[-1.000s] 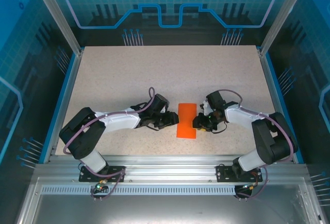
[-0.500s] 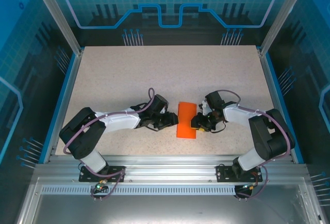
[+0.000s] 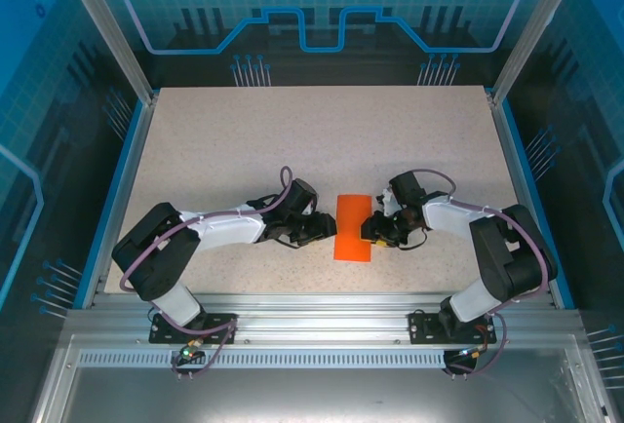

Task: Fold a paper plane with a square sheet of paper (pick it up from the middle)
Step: Pick up the paper from the center of the table.

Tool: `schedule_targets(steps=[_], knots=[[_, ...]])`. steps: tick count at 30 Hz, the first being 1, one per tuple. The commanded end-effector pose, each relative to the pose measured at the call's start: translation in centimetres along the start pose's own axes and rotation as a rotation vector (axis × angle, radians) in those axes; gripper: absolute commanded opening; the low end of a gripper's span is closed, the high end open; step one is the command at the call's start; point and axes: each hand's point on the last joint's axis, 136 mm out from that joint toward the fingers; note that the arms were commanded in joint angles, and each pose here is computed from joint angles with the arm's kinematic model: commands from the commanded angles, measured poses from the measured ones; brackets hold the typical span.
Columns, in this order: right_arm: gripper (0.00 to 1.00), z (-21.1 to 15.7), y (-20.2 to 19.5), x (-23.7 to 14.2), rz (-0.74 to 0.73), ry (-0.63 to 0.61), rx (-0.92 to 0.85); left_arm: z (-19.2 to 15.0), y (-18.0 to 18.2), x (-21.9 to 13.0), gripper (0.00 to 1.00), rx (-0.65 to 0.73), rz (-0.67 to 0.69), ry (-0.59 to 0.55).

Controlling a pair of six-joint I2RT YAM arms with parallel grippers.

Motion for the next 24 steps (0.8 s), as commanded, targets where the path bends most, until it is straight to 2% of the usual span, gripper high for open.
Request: schedule_targets(steps=[1,4,12,18,24], knots=[[0.36,0.1,0.1,0.7,0.044,0.012,0.010,-0.3,-0.4,0.2,0.51,0.007,-0.007,0.023],[0.30,0.1,0.5,0.6,0.102,0.018,0.025,-0.3,-0.5,0.3,0.51,0.002,-0.015,0.027],[0.25,0.1,3.0,-0.3,0.260,0.042,-0.027,0.0,-0.8,0.0,0.52,-0.005,-0.026,0.008],[0.17,0.5,3.8,-0.1,0.291,0.055,-0.028,0.6,-0.4,-1.0,0.52,-0.019,-0.013,-0.024],[0.16,0.5,6.6,-1.1,0.328,0.057,-0.075,1.4,0.9,-3.2,0.52,-0.042,0.027,-0.084]])
Point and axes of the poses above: each hand's point on the last joint's axis, 136 mm out from that joint toward the fingers, its own x axis out along the fingers, its own y axis along the line the jaws close on, z = x × y, and after that the axes turned 12 degrees about x, right-handed
